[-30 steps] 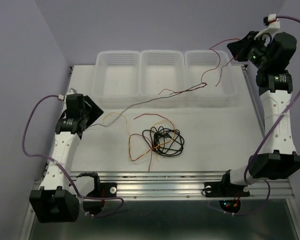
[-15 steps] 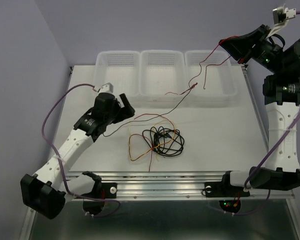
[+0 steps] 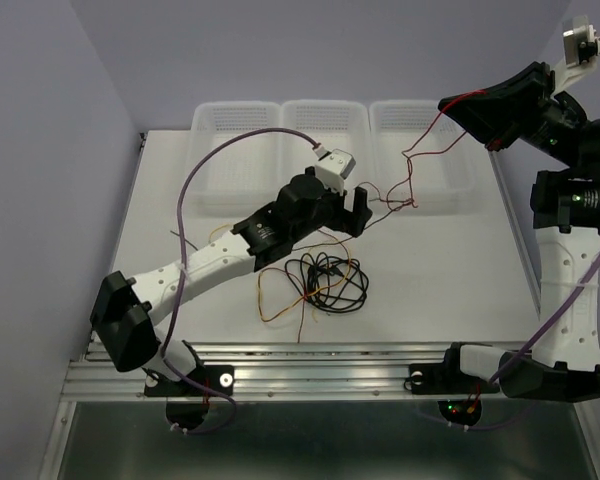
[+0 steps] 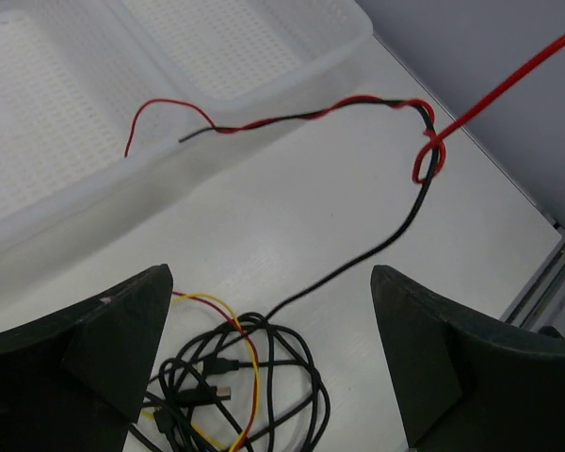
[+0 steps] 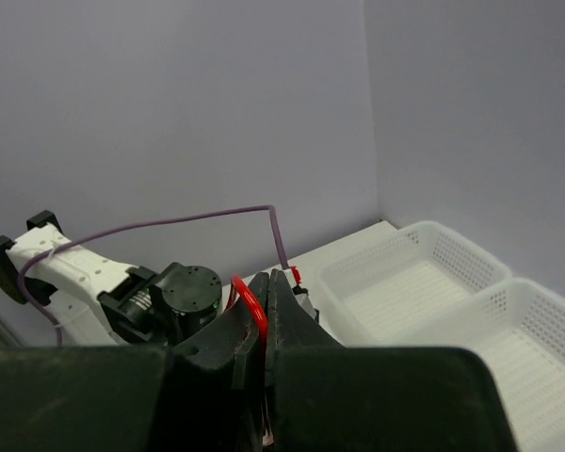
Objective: Untangle the cables
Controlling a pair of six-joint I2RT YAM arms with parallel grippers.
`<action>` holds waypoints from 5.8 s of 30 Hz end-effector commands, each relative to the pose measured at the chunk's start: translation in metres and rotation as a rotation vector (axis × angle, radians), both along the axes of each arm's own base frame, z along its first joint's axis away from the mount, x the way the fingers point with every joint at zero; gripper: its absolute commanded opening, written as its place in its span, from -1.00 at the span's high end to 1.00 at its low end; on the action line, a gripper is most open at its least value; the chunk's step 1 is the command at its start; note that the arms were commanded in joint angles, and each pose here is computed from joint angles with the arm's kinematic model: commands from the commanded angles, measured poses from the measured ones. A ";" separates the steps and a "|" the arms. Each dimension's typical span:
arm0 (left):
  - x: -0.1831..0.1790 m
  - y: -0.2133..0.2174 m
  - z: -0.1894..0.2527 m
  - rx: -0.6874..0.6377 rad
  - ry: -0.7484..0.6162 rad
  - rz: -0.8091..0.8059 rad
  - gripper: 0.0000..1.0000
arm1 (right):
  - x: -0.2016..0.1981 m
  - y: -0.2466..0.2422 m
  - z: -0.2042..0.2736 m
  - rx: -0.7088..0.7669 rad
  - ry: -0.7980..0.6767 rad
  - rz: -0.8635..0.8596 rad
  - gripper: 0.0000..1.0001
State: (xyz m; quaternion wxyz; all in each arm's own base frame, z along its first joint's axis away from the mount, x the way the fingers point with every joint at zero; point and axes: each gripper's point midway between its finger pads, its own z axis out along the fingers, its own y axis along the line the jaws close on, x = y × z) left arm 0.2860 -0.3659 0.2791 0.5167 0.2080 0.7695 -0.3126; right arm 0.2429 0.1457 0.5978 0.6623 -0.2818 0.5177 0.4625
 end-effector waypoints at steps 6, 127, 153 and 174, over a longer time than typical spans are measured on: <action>-0.026 -0.069 0.011 -0.023 -0.148 -0.357 -0.97 | 0.001 0.001 -0.005 0.028 0.042 0.020 0.99; 0.035 0.324 -0.061 -0.250 0.352 0.911 1.00 | 0.422 -0.156 -0.138 0.202 0.120 -0.942 0.99; 0.029 0.321 -0.065 -0.240 0.363 0.890 1.00 | 0.257 -0.140 -0.347 -0.171 0.726 -1.106 -1.00; 0.026 0.321 -0.059 -0.247 0.339 0.881 1.00 | 0.232 -0.096 -0.478 -0.192 0.751 -1.143 -0.68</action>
